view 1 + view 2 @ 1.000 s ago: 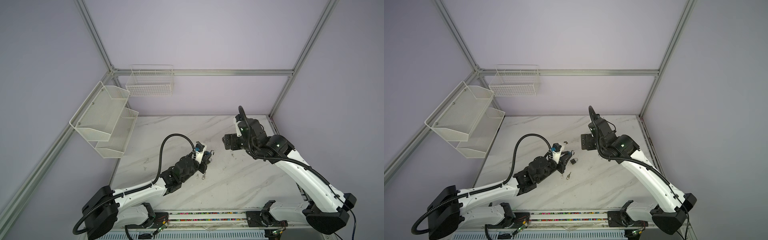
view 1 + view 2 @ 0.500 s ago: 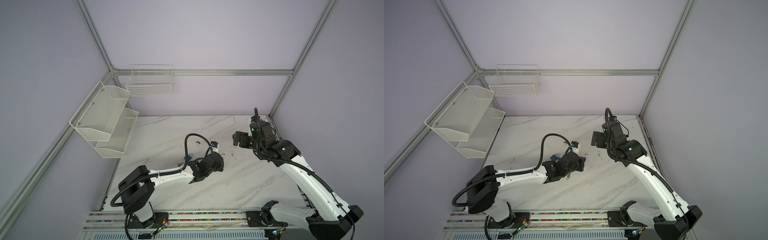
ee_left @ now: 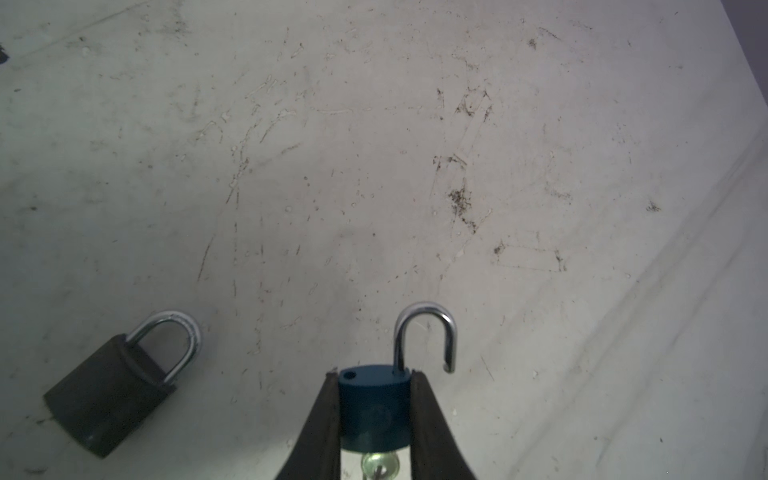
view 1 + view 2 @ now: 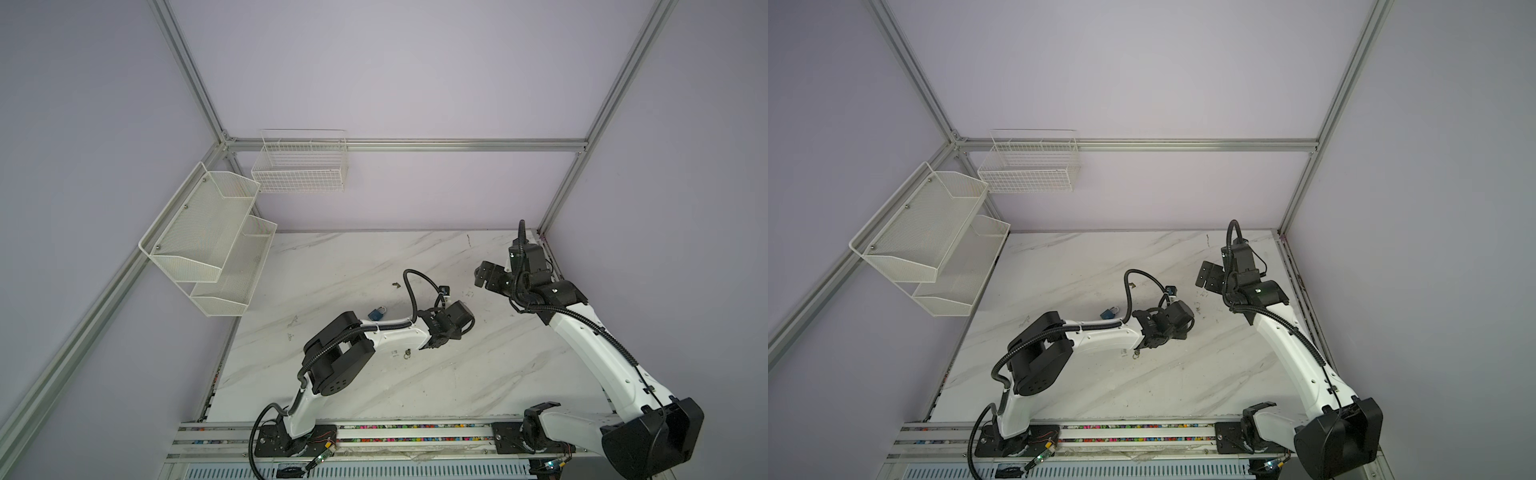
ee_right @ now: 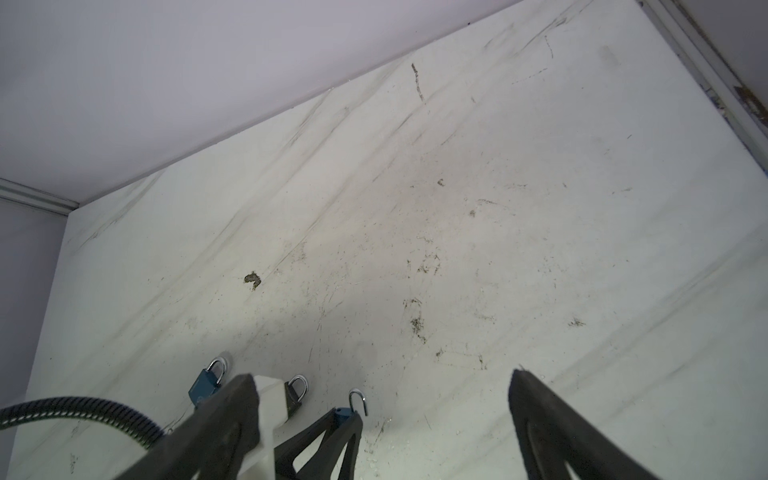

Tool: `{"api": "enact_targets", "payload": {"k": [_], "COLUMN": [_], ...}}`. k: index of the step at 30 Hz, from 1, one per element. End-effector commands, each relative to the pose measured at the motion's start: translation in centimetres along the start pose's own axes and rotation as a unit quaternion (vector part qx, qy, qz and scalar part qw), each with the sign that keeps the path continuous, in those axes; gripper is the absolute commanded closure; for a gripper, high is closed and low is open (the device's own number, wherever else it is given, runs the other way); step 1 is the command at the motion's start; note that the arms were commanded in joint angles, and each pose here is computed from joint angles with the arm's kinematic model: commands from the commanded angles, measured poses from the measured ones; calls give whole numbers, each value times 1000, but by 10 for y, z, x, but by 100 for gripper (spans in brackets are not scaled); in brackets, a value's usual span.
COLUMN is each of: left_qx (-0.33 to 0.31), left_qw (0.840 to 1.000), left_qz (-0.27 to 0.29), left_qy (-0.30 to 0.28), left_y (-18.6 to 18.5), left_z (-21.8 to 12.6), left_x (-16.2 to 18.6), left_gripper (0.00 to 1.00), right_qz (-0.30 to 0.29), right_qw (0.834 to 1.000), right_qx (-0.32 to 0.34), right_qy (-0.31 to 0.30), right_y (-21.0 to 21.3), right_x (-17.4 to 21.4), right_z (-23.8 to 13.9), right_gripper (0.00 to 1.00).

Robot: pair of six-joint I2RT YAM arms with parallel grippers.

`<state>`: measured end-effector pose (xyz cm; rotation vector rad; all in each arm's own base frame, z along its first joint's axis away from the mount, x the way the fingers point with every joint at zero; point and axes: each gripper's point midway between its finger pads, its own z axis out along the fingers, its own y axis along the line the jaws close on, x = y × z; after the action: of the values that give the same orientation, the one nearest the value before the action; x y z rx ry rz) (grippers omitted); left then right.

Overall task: Unlock with the key
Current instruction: 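Lower the opened blue padlock with the left gripper while the right withdraws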

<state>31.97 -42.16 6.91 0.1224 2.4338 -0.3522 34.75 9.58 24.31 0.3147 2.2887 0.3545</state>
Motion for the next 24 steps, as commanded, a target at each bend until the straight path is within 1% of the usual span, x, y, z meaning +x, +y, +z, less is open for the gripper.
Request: {"api": "enact_targets", "payload": {"k": [1,5,9,15,16,18,21,24], "left_qx": [-9,-21,-46,-50,-54,-59,-63,-58], "left_qw": [999,999,999,999,998,998,998,998], "left_qz": [-20,-18,-7,-10,-12,-13,-12,-15], "left_qy": [-27,-19,-6,9,10,10,8,4], "left_y": [-13,-14,-7,-5,-4,-1,2,-1], "left_z": [-8,4,14,19,20,20,17,12], "left_x": [-29,-25,-17,-8,-7,-6,-7,-12], "left_gripper": [100,100,100,100,99,89,83,71], "right_qz": [-8,-13,-17,-17,-17,-16,-18,-19], "right_qw": [1000,1000,999,999,999,999,999,998], "right_qx": [-18,-19,-26,-30,-32,-36,-40,-44], "right_qy": [-13,-17,-12,-19,-19,-21,-26,-33], "right_y": [5,5,7,8,8,9,10,12], "right_x": [-5,-6,-5,-7,-7,-7,-10,-13], "right_z": [-4,-6,-5,-13,-14,-17,-22,-27], "right_gripper": [3,3,3,3,3,3,3,3]}}
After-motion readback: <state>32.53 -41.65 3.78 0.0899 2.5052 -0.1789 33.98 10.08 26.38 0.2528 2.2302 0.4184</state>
